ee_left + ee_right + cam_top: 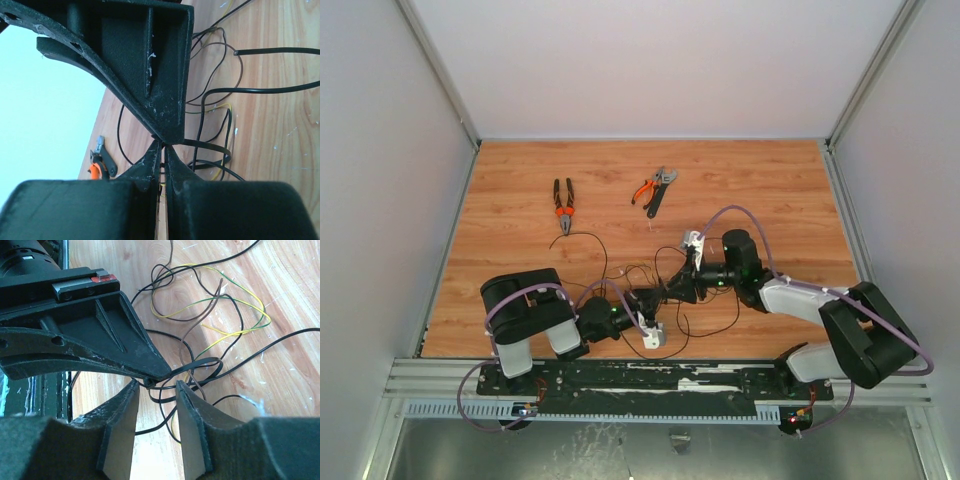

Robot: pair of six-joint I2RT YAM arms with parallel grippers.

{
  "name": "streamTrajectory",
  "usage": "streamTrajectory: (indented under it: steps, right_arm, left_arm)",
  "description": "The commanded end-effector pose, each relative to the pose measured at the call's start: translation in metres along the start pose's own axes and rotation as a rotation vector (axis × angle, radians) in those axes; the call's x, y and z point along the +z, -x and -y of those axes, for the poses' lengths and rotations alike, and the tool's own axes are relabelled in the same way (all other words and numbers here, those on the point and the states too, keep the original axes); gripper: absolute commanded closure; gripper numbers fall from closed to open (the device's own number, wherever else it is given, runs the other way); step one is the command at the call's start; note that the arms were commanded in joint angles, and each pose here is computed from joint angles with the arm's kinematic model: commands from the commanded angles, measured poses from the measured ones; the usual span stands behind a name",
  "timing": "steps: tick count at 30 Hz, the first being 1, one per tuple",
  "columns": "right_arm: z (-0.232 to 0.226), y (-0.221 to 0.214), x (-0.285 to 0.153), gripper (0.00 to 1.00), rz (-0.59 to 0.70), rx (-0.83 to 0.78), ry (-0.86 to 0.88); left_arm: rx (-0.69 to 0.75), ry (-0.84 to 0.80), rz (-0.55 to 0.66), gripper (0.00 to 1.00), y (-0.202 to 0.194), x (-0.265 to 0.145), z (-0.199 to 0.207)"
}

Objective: Zip-tie the wires
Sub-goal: Tie the cable at the center of the board.

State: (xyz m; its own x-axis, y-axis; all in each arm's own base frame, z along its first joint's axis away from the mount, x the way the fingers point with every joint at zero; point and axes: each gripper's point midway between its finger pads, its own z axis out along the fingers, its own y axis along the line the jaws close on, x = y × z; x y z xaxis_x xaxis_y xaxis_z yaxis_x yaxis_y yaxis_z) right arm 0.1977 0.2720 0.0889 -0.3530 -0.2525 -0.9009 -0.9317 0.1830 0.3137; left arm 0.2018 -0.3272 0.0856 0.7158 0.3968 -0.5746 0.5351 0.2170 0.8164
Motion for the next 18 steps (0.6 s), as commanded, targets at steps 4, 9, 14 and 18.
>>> streamTrajectory:
  steps: [4,9,14,18]
  right_arm:
    - [0.000,0.012,-0.003,0.57,0.014,-0.059,-0.027]
    - [-0.002,0.029,-0.005,0.53,0.030,-0.088,-0.033]
    - [0.000,0.033,-0.003,0.54,0.012,-0.078,-0.030]
    - [-0.003,0.031,0.003,0.56,-0.014,-0.061,-0.020]
  left_arm:
    - [-0.036,0.230,0.154,1.00,0.036,-0.005,-0.057]
    - [-0.041,0.230,0.155,1.00,0.036,-0.004,-0.058]
    - [-0.043,0.229,0.155,1.00,0.037,-0.004,-0.059]
    - [-0.042,0.229,0.153,1.00,0.036,-0.005,-0.060]
